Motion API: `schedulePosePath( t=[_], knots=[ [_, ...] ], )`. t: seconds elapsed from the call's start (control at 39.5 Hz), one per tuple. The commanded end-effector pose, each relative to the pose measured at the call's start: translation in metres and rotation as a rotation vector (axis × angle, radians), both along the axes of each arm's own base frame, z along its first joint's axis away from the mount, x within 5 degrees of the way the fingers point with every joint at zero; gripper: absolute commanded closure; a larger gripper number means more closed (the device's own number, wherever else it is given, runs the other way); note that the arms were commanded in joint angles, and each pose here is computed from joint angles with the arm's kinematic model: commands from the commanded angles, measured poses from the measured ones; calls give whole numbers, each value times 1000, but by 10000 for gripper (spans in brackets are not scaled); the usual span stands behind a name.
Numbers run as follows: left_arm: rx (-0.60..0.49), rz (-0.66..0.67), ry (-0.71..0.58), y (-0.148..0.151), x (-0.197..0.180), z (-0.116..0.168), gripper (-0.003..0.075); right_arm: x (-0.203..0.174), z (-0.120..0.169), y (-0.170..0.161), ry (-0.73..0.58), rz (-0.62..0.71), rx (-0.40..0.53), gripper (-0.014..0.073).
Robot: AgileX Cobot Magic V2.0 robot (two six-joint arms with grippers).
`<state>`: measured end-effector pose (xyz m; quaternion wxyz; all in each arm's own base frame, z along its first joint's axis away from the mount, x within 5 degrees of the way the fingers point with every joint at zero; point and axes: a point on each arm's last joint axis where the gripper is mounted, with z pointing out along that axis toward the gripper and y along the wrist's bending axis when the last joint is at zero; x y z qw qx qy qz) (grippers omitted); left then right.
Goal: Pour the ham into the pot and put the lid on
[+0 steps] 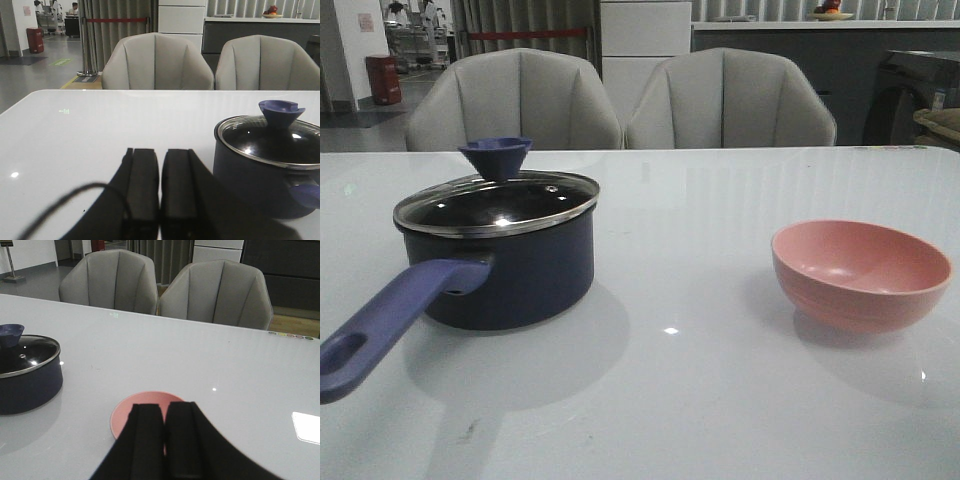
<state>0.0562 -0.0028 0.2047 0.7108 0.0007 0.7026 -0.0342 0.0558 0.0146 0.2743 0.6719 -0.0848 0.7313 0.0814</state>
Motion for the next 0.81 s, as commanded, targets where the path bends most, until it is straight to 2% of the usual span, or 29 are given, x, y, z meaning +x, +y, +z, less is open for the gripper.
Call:
schedulePosePath(
  t=[0.0, 0.2, 0.3, 0.51, 0.68, 0.79],
  knots=[
    [-14, 3, -76, 0, -1, -2, 606, 0, 16, -1, -101, -11, 10, 440],
    [-14, 3, -76, 0, -1, -2, 606, 4, 2, -1, -107, -21, 0, 440],
    [-14, 3, -76, 0, -1, -2, 606, 5, -19, -2, -147, -32, -33, 440],
    [-14, 3, -76, 0, -1, -2, 606, -1, -62, -4, -277, -47, -9, 440],
    [-14, 3, -74, 0, -1, -2, 606, -2, -64, -4, -260, -45, -12, 440],
    [-14, 3, -74, 0, -1, -2, 606, -3, -62, -5, -275, -46, 24, 440]
  ],
)
